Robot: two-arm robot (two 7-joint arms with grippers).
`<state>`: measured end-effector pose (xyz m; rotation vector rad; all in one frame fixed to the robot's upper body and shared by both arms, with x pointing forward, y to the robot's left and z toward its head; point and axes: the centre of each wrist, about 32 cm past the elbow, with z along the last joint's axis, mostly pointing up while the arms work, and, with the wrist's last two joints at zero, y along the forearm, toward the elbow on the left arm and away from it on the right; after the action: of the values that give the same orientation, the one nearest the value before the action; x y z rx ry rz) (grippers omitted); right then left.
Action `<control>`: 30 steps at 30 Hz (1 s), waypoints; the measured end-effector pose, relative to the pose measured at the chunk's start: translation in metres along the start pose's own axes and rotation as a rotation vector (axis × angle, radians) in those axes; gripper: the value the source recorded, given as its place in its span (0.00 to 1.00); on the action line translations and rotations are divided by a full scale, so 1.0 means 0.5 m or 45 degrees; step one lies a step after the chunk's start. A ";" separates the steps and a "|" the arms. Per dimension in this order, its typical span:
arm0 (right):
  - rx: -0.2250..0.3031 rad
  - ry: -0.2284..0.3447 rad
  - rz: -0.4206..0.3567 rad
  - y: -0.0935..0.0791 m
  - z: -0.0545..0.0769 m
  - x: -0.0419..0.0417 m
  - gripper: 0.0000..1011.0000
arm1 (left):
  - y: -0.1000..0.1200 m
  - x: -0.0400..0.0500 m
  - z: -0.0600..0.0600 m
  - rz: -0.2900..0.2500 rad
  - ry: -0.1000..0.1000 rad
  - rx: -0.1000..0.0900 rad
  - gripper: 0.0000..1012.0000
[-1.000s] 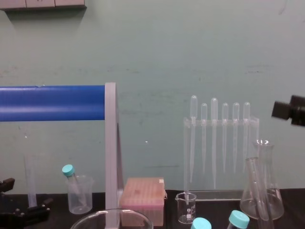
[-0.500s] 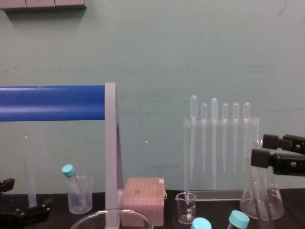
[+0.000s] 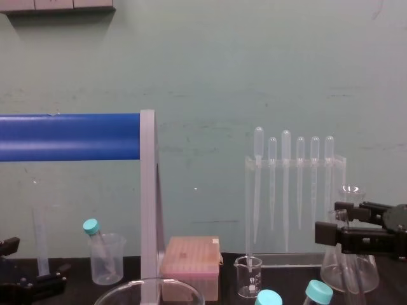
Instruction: Hold the test tube with one hand and immerse one end into the beaker, then return it to the test tube rack.
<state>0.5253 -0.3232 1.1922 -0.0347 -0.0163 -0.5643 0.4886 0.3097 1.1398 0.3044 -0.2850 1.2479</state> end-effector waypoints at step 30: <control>-0.064 0.019 -0.004 0.007 -0.009 0.002 0.99 | 0.000 0.000 0.000 0.000 0.000 0.000 0.99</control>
<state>0.5281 -0.3207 1.1876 -0.0792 0.0121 -0.5680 0.4886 0.3097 1.1398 0.3044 -0.2851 1.2480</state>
